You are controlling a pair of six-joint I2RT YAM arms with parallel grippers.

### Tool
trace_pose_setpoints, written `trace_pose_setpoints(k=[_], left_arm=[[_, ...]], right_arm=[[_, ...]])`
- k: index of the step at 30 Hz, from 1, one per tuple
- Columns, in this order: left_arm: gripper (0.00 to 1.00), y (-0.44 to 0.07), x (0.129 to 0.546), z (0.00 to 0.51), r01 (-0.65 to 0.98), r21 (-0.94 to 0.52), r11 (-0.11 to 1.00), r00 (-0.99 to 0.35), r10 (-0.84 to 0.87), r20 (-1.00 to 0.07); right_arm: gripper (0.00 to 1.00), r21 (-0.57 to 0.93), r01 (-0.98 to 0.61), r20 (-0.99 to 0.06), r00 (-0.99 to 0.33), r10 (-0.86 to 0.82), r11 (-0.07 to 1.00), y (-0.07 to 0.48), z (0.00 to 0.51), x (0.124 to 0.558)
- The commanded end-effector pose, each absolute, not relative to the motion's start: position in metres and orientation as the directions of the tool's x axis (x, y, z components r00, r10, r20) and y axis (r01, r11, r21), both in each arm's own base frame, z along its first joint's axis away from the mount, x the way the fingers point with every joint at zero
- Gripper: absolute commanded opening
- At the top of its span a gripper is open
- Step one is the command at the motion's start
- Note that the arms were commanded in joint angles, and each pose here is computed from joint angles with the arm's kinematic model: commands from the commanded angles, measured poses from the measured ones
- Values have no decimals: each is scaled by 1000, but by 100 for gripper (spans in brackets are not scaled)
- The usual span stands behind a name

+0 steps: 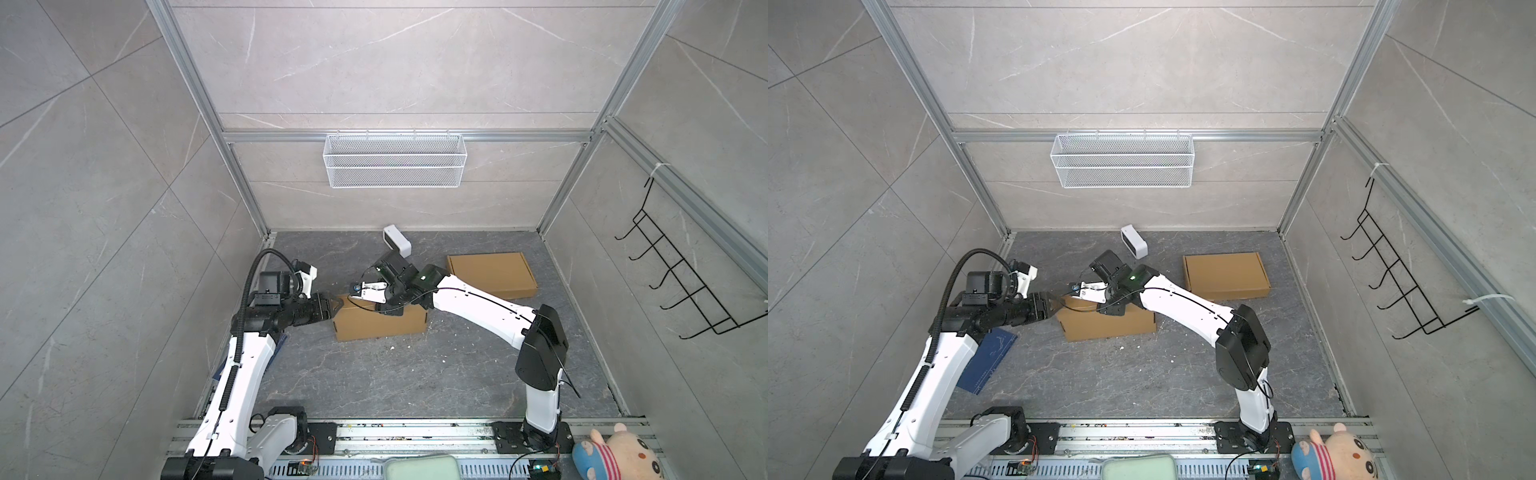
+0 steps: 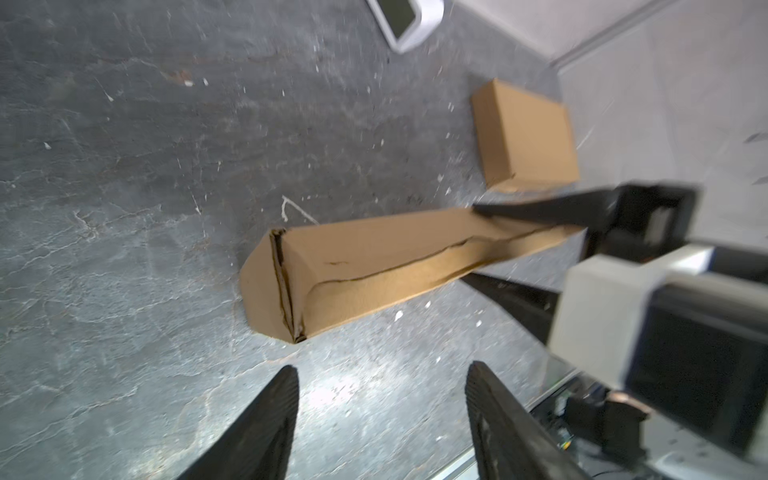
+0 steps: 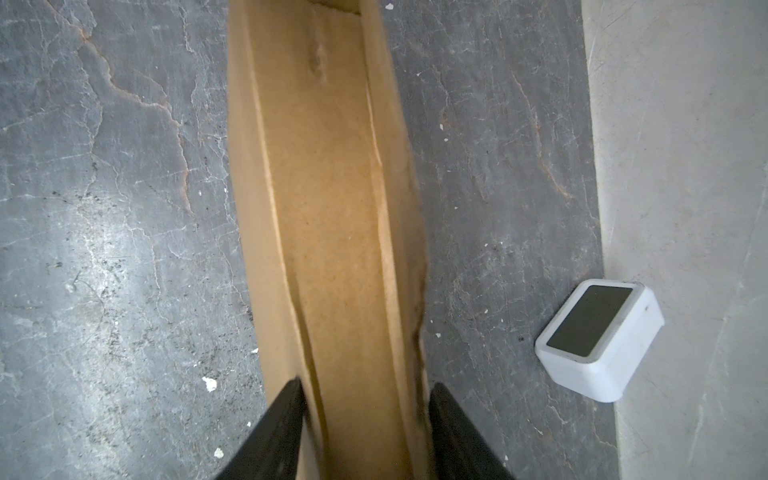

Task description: Fold the paper box

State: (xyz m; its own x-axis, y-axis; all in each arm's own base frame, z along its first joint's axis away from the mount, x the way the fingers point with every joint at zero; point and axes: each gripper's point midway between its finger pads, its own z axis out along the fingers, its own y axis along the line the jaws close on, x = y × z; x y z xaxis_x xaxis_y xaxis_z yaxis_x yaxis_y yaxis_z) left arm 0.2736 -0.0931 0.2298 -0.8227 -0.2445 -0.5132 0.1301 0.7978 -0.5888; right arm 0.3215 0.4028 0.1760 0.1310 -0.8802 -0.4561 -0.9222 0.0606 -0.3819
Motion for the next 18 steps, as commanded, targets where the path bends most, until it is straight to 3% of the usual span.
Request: trace_pose_setpoints(k=[1,8,18], left_arm=[[69,-92,288,265,142,-702,698,-783,-354,-511],[66,-88,313,251,88,-757,647,-809,-397,-433],[54,-89,325,224,48,-761,647,-851,-373,-371]], right_arm=[[48,-353,-933,-446,100,-889,71,396,167,319],[48,-353,-933,-448,102,-888,71,397,168,319],[48,-345,-935,-453,95,-886,76,397,169,317]])
